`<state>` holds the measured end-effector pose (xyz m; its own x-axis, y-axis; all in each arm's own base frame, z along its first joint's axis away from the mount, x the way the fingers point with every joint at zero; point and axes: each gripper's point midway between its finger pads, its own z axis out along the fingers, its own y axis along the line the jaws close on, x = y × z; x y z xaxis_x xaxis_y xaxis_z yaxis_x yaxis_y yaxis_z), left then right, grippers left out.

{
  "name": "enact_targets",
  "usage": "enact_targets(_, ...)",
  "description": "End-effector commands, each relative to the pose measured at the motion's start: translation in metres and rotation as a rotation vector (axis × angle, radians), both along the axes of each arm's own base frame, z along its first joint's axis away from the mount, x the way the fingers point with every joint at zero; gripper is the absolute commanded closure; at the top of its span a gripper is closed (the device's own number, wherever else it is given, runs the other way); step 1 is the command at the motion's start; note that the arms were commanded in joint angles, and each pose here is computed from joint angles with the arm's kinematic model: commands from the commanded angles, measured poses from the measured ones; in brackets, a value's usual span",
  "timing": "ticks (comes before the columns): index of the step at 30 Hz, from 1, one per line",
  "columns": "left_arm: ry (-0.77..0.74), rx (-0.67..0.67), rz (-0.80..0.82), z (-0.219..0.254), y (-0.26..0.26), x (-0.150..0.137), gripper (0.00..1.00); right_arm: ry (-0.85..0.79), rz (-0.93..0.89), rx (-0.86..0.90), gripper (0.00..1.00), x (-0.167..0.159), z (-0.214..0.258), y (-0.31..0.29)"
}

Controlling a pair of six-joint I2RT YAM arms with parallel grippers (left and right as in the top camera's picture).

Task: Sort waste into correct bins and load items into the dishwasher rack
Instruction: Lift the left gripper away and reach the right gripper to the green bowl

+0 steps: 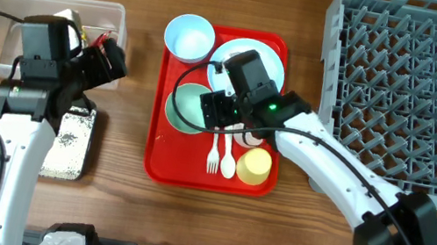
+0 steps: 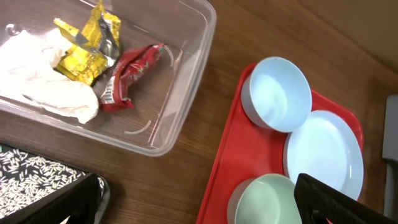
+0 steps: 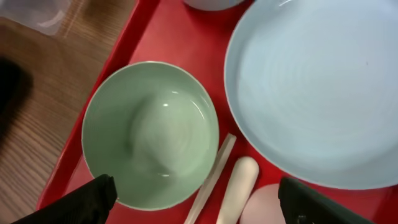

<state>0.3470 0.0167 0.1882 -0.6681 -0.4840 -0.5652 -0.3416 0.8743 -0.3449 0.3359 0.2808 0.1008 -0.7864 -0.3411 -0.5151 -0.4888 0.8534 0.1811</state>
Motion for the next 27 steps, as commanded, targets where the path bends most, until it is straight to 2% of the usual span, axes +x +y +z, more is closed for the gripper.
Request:
enact_targets(1, -0.02, -0.053, 0.15, 0.007, 0.023, 0.004, 0.0, -0.008, 0.057, -0.055, 0.14, 0.006, -0.022, 0.007)
enact_targets(6, -0.019, -0.067, 0.216, 0.007, 0.041, 0.0, 0.0, 0.022, 0.06, -0.069, 0.18, 0.005, -0.039, 0.008)
enact_targets(13, -0.015, -0.066, 0.227, 0.006, 0.045, -0.001, 0.0, -0.001, 0.05, -0.043, 0.34, 0.014, -0.042, 0.015)
enact_targets(21, -0.014, -0.06, 0.226, 0.006, 0.046, -0.001, 0.0, 0.065, 0.026, -0.044, 0.49, 0.01, -0.065, 0.017)
enact_targets(27, -0.014, -0.058, 0.223, 0.006, 0.046, -0.001, 0.0, 0.057, 0.012, -0.063, 0.71, 0.012, -0.066, 0.012)
